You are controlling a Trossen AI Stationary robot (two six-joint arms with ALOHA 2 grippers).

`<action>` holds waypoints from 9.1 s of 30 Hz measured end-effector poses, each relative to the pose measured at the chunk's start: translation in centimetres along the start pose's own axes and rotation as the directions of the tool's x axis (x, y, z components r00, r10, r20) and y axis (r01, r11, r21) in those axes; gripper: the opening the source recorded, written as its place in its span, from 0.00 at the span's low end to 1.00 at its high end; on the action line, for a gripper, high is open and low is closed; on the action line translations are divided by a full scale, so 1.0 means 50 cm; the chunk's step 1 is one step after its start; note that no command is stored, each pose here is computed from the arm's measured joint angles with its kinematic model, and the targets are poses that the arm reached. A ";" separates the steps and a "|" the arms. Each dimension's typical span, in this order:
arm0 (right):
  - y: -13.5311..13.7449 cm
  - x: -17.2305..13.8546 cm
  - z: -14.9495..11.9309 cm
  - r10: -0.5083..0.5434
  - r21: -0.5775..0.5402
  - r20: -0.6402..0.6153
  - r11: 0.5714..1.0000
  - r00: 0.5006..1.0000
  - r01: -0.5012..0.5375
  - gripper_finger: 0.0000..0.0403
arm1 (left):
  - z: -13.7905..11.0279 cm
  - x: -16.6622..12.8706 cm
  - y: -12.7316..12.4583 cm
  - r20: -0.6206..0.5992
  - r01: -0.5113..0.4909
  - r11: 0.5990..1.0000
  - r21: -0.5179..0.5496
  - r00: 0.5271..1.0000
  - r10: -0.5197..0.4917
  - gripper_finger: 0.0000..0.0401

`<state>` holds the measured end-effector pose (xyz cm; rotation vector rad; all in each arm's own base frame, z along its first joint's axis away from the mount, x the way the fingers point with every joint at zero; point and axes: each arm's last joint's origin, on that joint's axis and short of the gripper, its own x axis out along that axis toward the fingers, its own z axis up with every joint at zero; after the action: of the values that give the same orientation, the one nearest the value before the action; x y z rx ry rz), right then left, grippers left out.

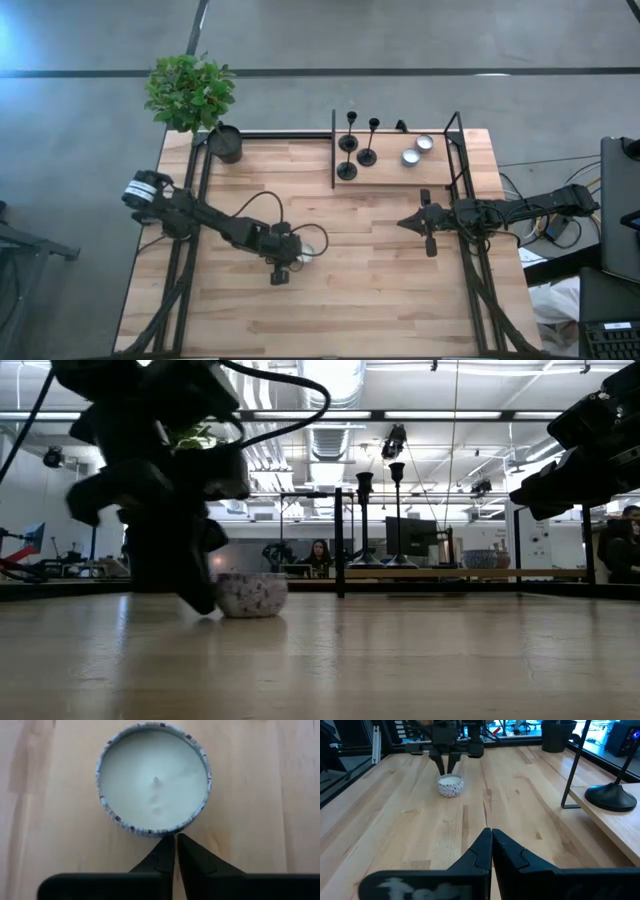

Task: Pick & Place candle stick holders
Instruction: Put the red scented candle on the shelf

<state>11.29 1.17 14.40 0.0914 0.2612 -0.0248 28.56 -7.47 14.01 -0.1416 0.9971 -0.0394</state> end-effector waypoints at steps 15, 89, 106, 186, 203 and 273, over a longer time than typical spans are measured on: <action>0.000 0.000 0.000 -0.001 0.000 0.001 1.000 1.000 0.001 0.02 | 0.103 0.033 0.024 0.078 -0.052 0.996 0.070 0.996 0.046 0.24; 0.000 0.001 -0.001 -0.008 -0.002 -0.007 1.000 1.000 0.008 0.02 | 0.000 -0.297 0.135 0.816 -0.097 0.994 -0.040 0.572 0.088 0.38; -0.001 0.001 -0.001 -0.009 -0.002 -0.007 1.000 1.000 0.009 0.02 | -0.188 -0.276 0.151 0.887 -0.162 0.986 0.049 0.460 0.032 0.38; 0.019 0.022 0.231 -0.214 -0.083 -0.126 0.975 0.969 0.204 0.02 | -0.270 -0.267 0.157 0.857 -0.199 0.973 0.118 0.515 0.001 0.38; 0.045 0.219 0.294 -0.203 0.003 -0.726 0.955 0.658 0.298 0.65 | -0.270 -0.266 0.157 0.855 -0.198 0.973 0.119 0.519 0.001 0.38; 0.092 0.465 0.101 0.019 0.085 -0.918 0.985 0.395 0.151 0.94 | -0.269 -0.265 0.157 0.850 -0.198 0.973 0.120 0.526 0.002 0.38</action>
<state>35.23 4.97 13.66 0.2543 1.4263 -0.0762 9.81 0.22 16.80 0.0963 -0.0133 0.0373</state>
